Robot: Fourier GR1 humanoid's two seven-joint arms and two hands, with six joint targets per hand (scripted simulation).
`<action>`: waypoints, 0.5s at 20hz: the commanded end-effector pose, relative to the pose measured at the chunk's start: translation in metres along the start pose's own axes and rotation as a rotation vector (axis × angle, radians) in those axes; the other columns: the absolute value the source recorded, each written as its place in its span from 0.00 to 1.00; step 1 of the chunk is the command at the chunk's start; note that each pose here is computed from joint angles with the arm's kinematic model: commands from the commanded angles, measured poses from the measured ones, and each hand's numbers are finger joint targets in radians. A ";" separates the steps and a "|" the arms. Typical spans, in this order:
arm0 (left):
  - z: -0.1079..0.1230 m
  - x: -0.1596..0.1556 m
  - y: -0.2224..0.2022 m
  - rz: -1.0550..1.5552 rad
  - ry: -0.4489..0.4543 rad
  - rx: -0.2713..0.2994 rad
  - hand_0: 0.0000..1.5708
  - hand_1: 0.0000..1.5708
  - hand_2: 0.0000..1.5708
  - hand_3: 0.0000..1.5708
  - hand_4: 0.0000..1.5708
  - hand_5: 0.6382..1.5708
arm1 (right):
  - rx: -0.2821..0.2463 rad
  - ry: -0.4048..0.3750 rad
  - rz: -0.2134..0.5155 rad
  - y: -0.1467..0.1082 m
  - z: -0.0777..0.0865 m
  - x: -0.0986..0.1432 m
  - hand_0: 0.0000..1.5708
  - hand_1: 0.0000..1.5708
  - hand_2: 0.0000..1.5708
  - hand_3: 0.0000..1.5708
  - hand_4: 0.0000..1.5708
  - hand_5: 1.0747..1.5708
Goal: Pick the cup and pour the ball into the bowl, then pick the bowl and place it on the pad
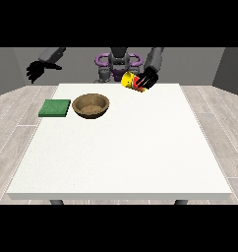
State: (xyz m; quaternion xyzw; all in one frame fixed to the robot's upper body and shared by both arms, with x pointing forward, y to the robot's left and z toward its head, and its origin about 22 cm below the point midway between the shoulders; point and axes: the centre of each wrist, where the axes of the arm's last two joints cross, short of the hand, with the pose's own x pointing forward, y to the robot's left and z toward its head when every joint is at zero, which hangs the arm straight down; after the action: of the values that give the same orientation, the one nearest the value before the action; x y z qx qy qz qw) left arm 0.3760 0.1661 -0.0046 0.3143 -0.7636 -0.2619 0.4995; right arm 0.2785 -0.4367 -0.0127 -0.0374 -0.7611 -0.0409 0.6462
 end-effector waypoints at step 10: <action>0.022 0.048 -0.040 -0.262 -0.084 -0.141 0.81 0.81 1.00 1.00 0.64 1.00 | -0.083 0.073 -0.025 -0.028 0.046 -0.032 0.00 0.00 0.00 0.00 0.00 0.96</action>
State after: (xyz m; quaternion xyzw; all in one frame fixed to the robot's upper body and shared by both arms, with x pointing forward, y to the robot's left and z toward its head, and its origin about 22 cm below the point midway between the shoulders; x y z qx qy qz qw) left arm 0.3633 0.1182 -0.0027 0.3561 -0.7241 -0.3556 0.4715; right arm 0.2527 -0.4516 -0.0399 -0.0501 -0.7382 -0.0657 0.6696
